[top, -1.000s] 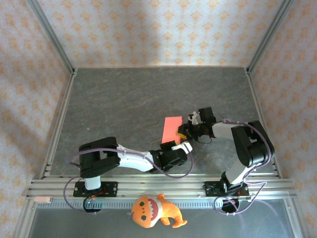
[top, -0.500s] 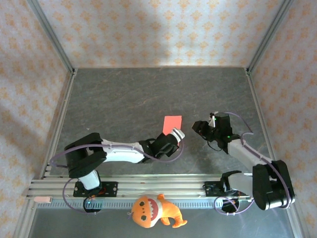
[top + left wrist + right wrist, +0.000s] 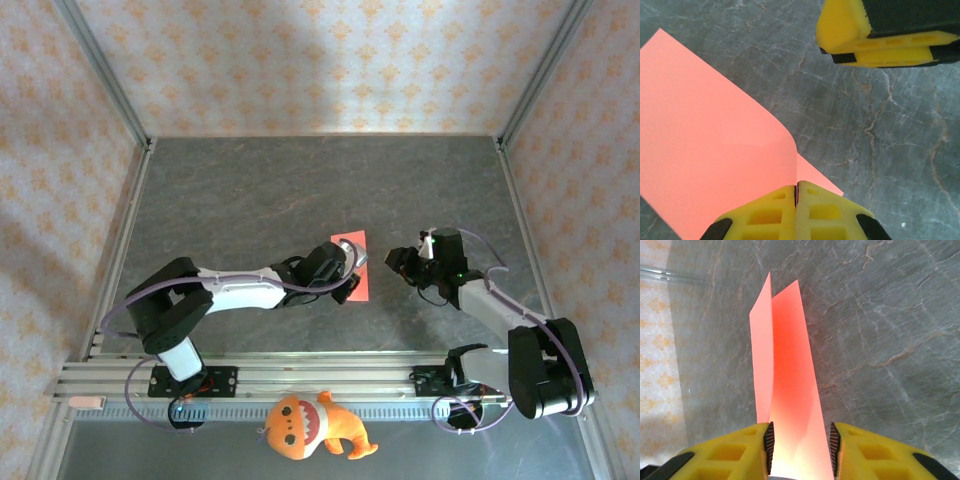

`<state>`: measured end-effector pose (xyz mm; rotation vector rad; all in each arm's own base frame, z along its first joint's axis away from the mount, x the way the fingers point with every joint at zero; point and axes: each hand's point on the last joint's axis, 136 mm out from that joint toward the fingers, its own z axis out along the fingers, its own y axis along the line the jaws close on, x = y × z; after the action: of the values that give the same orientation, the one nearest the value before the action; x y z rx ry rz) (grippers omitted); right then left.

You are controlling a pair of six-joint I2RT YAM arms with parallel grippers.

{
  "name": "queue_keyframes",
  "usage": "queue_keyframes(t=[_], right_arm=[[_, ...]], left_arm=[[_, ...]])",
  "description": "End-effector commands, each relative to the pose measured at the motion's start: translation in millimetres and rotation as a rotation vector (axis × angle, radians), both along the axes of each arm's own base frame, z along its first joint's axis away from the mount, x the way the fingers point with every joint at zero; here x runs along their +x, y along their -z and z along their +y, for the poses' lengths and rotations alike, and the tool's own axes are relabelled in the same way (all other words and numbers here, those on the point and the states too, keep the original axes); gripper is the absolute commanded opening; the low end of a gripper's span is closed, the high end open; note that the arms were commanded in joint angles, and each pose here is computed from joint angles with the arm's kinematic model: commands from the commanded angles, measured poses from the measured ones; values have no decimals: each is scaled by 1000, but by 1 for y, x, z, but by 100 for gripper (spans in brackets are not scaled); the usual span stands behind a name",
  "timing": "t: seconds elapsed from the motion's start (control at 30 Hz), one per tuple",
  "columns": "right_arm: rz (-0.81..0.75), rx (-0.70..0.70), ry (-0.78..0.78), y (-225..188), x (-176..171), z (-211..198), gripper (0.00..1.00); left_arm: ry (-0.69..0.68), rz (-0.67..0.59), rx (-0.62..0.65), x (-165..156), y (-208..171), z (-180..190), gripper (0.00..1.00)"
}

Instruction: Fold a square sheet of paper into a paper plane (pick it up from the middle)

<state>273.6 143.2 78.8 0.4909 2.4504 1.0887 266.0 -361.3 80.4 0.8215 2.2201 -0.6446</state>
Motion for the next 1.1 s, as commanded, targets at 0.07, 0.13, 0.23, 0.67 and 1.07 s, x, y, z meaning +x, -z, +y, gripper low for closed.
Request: queue_keyframes(t=[0.07, 0.13, 0.23, 0.67, 1.07], right_arm=[[18, 59, -28, -3, -7, 9, 31], [36, 66, -29, -1, -10, 10, 25], [65, 63, -42, 4, -15, 13, 17], [117, 70, -123, 19, -27, 50, 3], [235, -72, -102, 66, -37, 45, 0]], left_arm=[[-6, 132, -132, 4, -7, -11, 0], [-24, 160, -182, 7, -11, -12, 0], [-79, 194, -248, 14, -17, -12, 0], [-178, 304, -325, 14, -1, -10, 0], [-153, 289, -220, 12, 14, -5, 3]])
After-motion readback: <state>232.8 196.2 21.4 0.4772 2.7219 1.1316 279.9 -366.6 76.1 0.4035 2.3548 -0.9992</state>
